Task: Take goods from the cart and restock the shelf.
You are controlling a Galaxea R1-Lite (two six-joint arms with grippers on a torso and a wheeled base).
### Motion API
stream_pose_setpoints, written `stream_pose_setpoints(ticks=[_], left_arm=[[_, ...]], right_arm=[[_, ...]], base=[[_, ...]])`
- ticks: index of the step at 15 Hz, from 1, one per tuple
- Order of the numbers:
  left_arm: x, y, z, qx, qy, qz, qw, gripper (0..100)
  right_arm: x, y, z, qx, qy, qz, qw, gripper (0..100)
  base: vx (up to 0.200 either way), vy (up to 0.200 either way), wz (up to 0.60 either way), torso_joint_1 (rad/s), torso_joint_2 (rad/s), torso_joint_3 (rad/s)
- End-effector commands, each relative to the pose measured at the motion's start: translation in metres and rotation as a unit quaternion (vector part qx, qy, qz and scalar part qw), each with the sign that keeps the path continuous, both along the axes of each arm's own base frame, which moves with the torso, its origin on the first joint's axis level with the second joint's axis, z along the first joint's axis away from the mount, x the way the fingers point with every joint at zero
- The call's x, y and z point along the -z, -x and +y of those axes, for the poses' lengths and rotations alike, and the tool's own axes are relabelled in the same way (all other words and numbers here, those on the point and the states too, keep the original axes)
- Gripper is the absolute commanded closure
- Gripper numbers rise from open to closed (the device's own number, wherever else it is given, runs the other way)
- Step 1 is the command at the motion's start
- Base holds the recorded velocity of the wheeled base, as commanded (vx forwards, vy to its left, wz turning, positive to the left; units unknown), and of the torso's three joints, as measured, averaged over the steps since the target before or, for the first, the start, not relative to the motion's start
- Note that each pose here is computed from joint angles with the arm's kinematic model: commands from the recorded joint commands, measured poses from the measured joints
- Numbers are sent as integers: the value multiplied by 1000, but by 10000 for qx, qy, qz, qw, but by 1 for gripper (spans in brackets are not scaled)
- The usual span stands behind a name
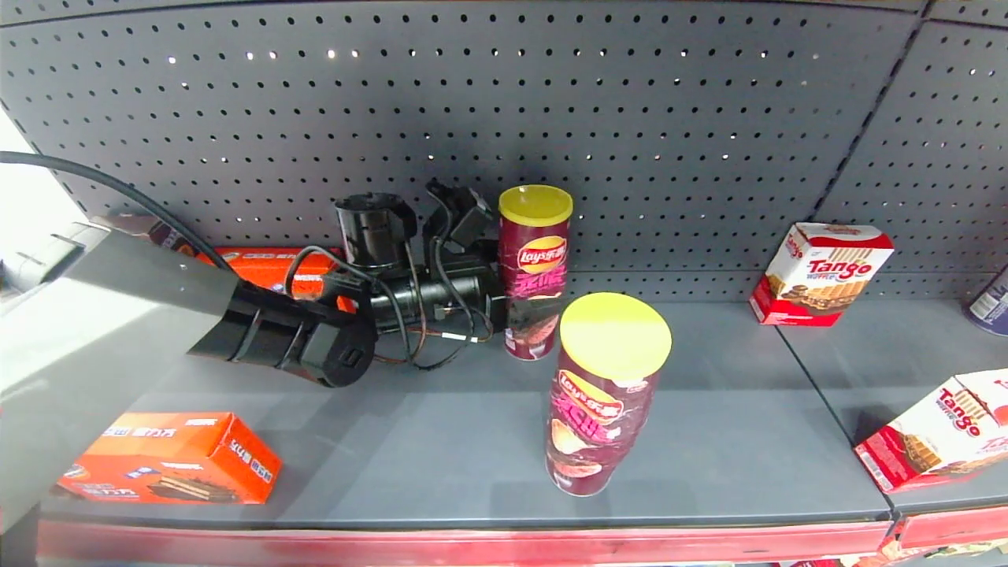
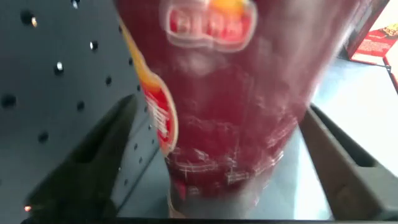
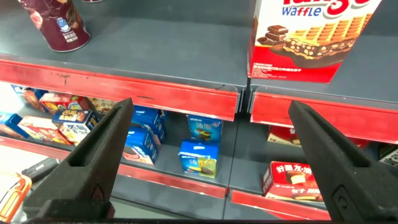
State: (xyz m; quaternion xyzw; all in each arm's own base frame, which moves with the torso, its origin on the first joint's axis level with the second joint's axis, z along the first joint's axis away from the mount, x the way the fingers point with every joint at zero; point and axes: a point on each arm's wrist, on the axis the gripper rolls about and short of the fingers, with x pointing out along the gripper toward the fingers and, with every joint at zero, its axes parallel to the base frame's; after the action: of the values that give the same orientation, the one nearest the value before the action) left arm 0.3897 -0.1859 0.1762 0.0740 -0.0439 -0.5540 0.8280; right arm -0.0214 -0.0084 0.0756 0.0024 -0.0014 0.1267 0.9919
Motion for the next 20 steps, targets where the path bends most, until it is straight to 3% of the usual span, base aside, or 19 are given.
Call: stream_pose_setpoints(ticks=[1,4,7,9,10,14,15,20], left_arm=[[-11,19,9,-25,-5,11,10000,0],[-34,46,20,-162,-54,45,9998,0],[-47,61,29,-934,-281,57,9952,0],[-46,75,38,-1150,-372,115,9926,0],[-42,77,41,-1414,-494,86,9887,0],[-34,75,39,-2003,-780,-53,9766,0],[-26,69,36,-2128,-861,19,9733,0],[-16,61,28,-2392,-974,92,9660,0]], right_arm=[[0,0,0,-3,1,9,10000,0],[0,0,0,-3,1,9,10000,0],[0,0,0,-3,1,9,10000,0],[0,0,0,-3,1,9,10000,0],[0,0,0,-3,1,9,10000,0],[0,0,0,-3,1,9,10000,0],[0,0,0,-3,1,9,10000,0],[0,0,0,-3,1,9,10000,0]], base=[[0,0,0,0,0,0],[0,0,0,0,0,0],[0,0,0,0,0,0],[0,0,0,0,0,0],[0,0,0,0,0,0],[0,0,0,0,0,0],[0,0,0,0,0,0],[0,0,0,0,0,0]])
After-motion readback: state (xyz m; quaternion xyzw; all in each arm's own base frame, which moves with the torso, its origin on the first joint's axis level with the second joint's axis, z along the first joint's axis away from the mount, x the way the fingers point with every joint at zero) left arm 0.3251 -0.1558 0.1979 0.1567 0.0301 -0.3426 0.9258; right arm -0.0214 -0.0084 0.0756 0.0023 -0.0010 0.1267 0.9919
